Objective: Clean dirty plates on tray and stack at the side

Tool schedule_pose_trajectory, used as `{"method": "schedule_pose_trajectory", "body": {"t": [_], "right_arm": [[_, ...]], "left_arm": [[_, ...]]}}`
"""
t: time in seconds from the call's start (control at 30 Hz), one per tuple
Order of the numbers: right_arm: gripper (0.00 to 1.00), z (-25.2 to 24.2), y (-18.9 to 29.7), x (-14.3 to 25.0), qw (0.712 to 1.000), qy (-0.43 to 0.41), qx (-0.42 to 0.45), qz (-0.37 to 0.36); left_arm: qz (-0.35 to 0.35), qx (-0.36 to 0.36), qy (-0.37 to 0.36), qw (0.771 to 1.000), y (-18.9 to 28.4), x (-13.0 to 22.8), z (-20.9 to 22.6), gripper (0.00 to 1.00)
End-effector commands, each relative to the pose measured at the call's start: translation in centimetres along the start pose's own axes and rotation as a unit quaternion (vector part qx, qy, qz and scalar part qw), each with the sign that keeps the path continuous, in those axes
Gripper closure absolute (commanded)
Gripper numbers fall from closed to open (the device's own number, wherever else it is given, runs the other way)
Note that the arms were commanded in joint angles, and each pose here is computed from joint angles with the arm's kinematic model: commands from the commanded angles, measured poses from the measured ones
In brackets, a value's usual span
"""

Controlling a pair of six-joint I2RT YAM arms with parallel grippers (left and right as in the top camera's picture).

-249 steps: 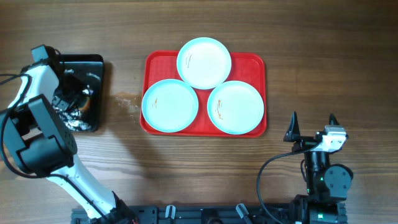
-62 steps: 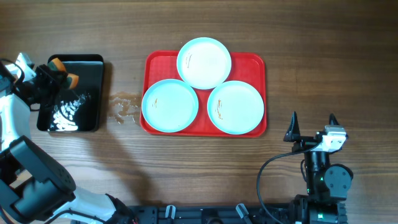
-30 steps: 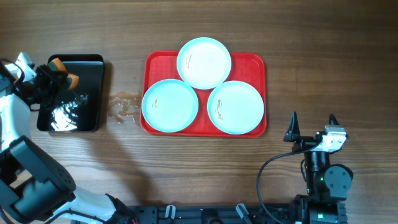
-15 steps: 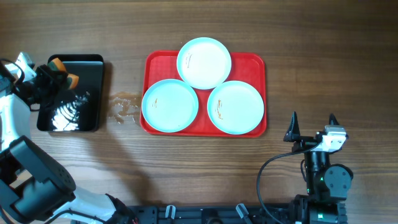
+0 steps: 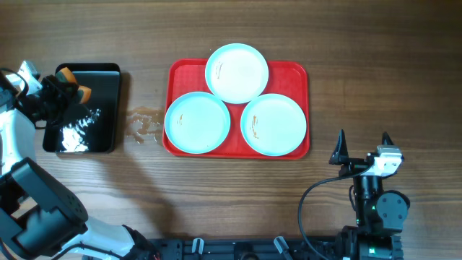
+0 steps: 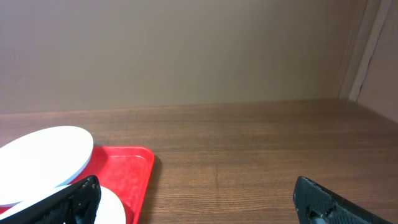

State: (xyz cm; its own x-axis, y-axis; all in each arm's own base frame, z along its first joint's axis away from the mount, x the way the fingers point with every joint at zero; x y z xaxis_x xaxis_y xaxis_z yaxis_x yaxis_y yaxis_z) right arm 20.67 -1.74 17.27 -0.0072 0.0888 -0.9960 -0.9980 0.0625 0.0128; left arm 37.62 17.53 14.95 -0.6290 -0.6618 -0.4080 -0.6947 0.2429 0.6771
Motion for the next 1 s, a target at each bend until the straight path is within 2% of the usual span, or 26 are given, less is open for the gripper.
{"method": "schedule_pose_trajectory", "body": {"t": [0.0,0.67,0.77,0.97], "right_arm": [[0.00,-0.1,0.0,-0.2,1.000,-0.005,0.002,-0.005],[0.00,-0.1,0.0,-0.2,1.000,-0.004,0.002,-0.005],[0.00,-0.1,0.0,-0.2,1.000,-0.005,0.002,-0.005],[0.00,-0.1,0.0,-0.2,1.000,-0.005,0.002,-0.005]], "left_arm": [[-0.009,-0.005,-0.018,1.000,0.4,-0.3,-0.2,0.96],[-0.007,-0.005,-0.028,1.000,0.3,0.0,0.0,0.96],[0.000,-0.008,-0.050,0.999,0.1,0.5,0.3,0.96],[0.011,-0.030,-0.040,0.999,-0.4,1.7,1.5,0.96]]}}
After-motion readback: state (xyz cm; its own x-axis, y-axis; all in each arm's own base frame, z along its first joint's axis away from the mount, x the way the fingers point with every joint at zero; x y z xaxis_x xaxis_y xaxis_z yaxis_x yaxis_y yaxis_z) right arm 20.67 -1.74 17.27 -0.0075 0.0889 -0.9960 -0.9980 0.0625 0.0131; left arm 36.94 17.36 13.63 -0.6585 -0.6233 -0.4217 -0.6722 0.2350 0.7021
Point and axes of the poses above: each gripper's point midway between its finger pads, its own y axis back along the fingers, its own z axis along the line the jaws close on, x = y × z, the point moved 4 cm from there along y, back along the fingers, and after that the axes turned 4 degrees about -y, right-handed, at the moved point
